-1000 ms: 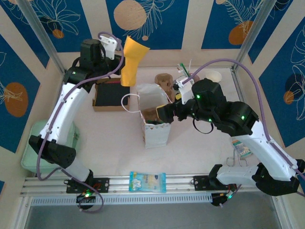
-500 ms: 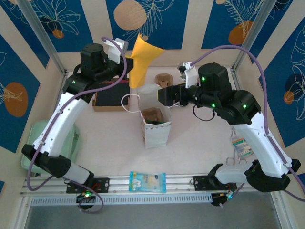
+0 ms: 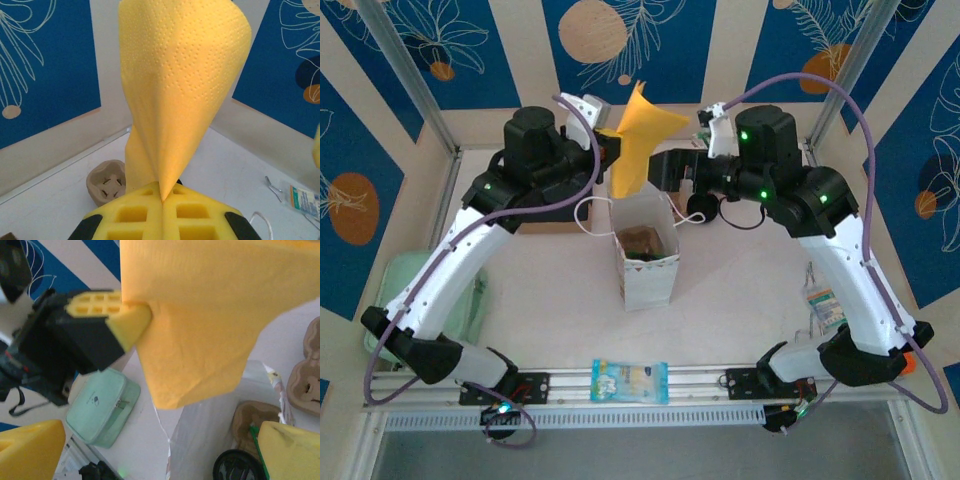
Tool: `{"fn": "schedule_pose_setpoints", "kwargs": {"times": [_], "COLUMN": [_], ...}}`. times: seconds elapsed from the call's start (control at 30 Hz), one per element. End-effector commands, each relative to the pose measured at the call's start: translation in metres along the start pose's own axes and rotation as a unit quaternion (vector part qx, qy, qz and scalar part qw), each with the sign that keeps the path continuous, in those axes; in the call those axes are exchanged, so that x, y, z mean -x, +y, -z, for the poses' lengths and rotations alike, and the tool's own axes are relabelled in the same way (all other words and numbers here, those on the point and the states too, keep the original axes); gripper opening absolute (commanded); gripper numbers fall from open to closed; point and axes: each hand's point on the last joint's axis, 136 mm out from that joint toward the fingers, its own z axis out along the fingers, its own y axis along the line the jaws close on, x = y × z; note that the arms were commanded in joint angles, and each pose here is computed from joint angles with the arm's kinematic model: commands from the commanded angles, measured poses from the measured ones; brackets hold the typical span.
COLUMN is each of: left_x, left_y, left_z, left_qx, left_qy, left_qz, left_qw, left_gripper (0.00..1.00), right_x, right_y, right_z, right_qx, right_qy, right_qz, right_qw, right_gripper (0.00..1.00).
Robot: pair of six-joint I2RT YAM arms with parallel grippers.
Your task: Pack the takeout coffee
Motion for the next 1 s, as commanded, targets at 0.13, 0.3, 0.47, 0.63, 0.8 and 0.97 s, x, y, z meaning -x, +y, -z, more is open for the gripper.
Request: {"fn": "schedule_pose_setpoints", "kwargs": {"times": [0.13, 0.3, 0.47, 0.63, 0.8, 0.97], "left_x": [0.012, 0.006, -0.001, -0.008, -0.013, -0.015], "left_y": [-0.016, -0.022, -0.026, -0.029, -0.036, -0.043], "left_z": [0.013, 0.015, 0.014, 0.014, 0.013, 0.013], "left_qx": [0.001, 0.001, 0.002, 0.009, 0.015, 0.021], "left_qy": [-0.043, -0.047, -0.048, -0.046, -0.039, -0.037], "left_qz": [-0.008, -0.010, -0.014, -0.027, -0.051, -0.077], "left_qw": [0.999, 0.999, 0.999, 0.999, 0.998, 0.996], "left_gripper": [0.00, 0.00, 0.00, 0.00, 0.00, 0.00], "right_x": [0.028, 0.039, 0.045, 0.048, 0.048, 0.045], "right_y": [0.000, 0.001, 0.002, 0.003, 0.002, -0.001], "right_z": [-0.008, -0.018, -0.029, -0.036, -0.043, -0.051], "right_qx": [0.026, 0.035, 0.040, 0.044, 0.040, 0.028], "right_qy": [-0.020, -0.016, -0.006, -0.002, 0.009, 0.017], "right_qz": [-0.052, -0.061, -0.070, -0.078, -0.081, -0.076], "right_qw": [0.998, 0.997, 0.997, 0.996, 0.996, 0.997], "right_gripper": [1.00, 1.00, 1.00, 0.99, 0.97, 0.88]}}
